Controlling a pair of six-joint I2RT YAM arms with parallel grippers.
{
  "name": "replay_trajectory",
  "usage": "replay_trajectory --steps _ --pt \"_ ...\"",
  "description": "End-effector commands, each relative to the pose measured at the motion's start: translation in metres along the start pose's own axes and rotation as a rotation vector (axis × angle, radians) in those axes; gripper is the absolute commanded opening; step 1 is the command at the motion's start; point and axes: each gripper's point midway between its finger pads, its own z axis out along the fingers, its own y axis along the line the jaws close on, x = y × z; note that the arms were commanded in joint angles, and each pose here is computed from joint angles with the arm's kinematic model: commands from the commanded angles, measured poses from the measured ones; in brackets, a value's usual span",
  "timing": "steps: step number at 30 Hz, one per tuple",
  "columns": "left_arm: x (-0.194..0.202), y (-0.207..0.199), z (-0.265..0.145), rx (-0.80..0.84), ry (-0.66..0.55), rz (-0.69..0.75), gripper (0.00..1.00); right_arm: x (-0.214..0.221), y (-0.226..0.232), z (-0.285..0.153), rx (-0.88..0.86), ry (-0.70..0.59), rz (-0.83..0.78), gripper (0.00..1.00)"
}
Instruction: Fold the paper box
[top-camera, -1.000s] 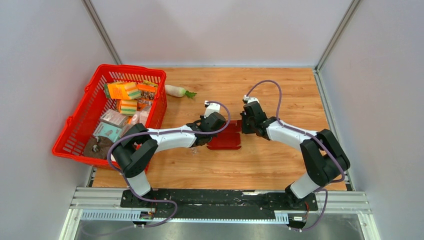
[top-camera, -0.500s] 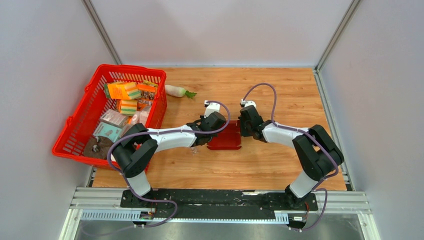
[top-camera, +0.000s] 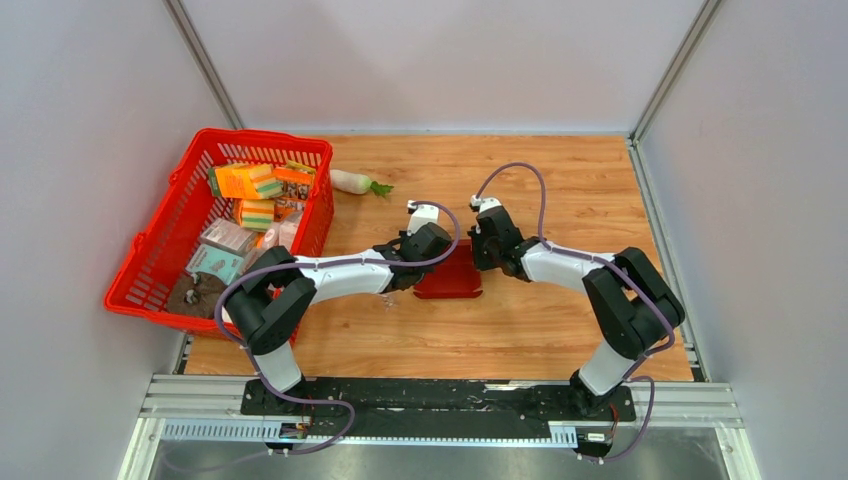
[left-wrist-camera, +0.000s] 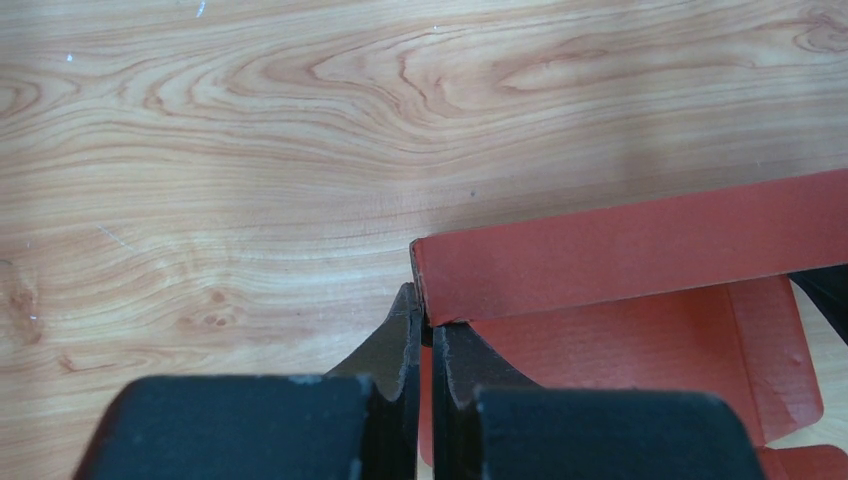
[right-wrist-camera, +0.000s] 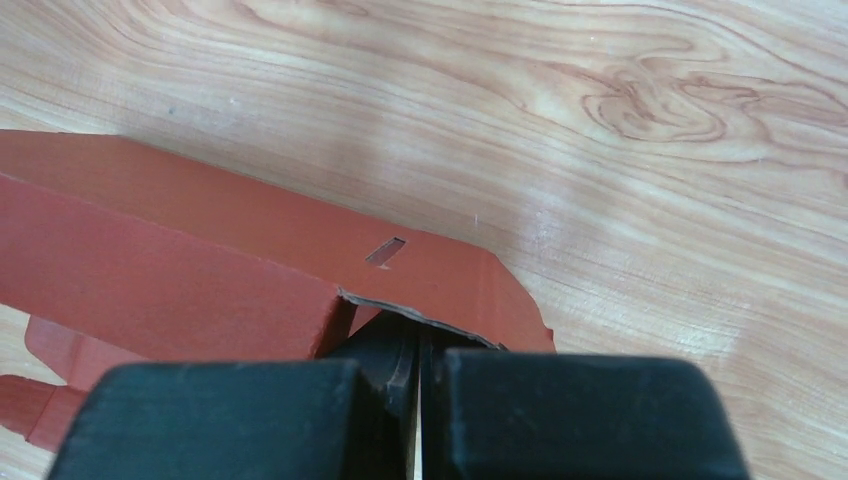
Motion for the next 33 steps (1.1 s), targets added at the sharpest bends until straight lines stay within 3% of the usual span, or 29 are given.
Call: replay_trajectory --steps 1,6,12,24,33 --pt "-0.002 -0.007 -0.001 0.030 0.010 -0.008 0.00 -0.024 0.017 -0.007 -0.060 -0.061 -0.011 0.00" --pt "0.000 -0.004 -0.001 0.022 0.008 0.008 0.00 -0.034 0.000 -0.053 0.020 -0.143 0.079 0.02" --pt "0.002 -0.004 0.000 0.022 0.008 0.012 0.00 -0.024 -0.025 -0.077 0.126 -0.144 0.065 0.13" --pt "-0.002 -0.003 -0.002 0.029 -0.011 0.033 0.00 -0.034 -0.025 -0.043 0.149 -0.114 -0.052 0.31" --pt "-0.003 -0.003 -0.003 0.035 -0.014 0.051 0.00 -0.041 -0.026 -0.034 0.157 -0.125 -0.090 0.35"
